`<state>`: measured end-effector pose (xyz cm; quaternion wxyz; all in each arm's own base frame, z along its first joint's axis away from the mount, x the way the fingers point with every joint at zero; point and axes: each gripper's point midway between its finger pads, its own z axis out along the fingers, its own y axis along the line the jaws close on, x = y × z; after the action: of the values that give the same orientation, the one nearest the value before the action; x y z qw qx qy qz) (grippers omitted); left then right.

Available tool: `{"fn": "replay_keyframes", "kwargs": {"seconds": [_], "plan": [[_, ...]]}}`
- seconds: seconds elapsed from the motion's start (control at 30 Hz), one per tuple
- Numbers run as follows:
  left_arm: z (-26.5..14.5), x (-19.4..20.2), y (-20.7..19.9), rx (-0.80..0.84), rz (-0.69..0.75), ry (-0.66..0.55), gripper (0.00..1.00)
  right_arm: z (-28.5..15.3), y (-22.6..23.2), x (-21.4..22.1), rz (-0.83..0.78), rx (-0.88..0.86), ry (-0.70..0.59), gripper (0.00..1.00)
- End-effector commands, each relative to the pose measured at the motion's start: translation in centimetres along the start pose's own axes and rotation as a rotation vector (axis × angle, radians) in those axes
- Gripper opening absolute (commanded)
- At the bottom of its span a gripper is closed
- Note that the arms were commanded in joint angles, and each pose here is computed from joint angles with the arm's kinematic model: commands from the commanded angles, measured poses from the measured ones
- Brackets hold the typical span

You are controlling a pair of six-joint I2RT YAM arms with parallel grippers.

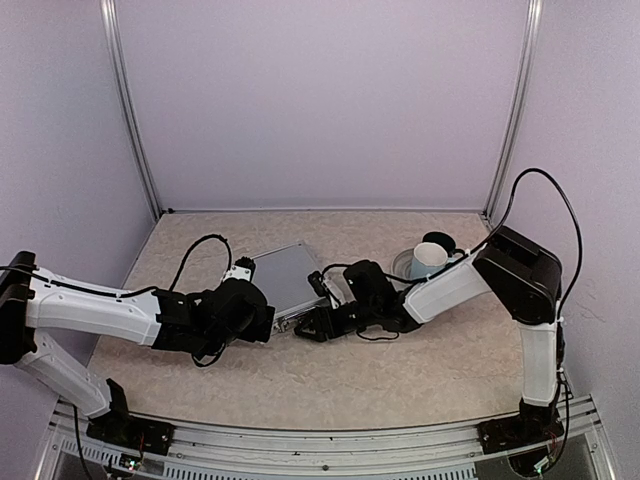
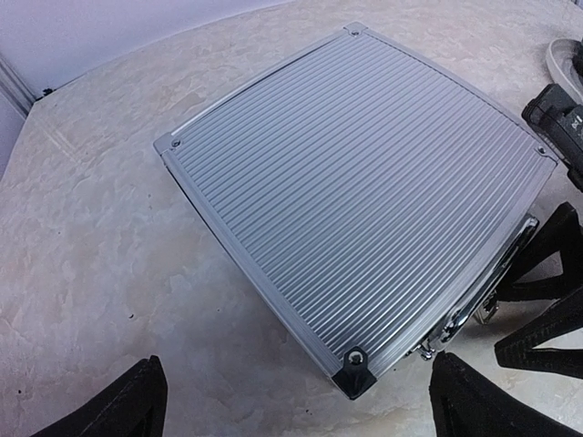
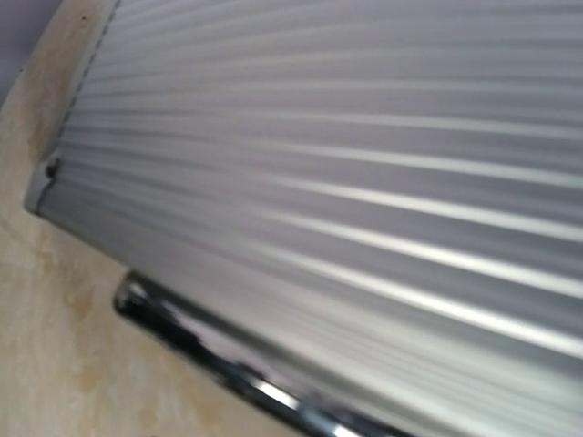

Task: Pack up texas hold em set
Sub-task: Adjust the chip case at the center of the board, then close the middle-side button of the box on the chip case.

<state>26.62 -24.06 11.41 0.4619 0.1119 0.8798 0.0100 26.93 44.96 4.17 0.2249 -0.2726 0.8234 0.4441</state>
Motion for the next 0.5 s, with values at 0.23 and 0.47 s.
{"fn": "replay_keyframes", "kwargs": {"seconds": [0.23,0.47], "plan": [[-0.3,-0.3,0.4,-0.019,-0.002,-0.012,0.99,0.8,1.5,0.5,0.038,-0.101,0.000,0.61],[-0.2,-0.3,0.4,-0.019,0.001,-0.012,0.99,-0.4,2.9,-0.6,0.038,-0.134,-0.024,0.59]]}}
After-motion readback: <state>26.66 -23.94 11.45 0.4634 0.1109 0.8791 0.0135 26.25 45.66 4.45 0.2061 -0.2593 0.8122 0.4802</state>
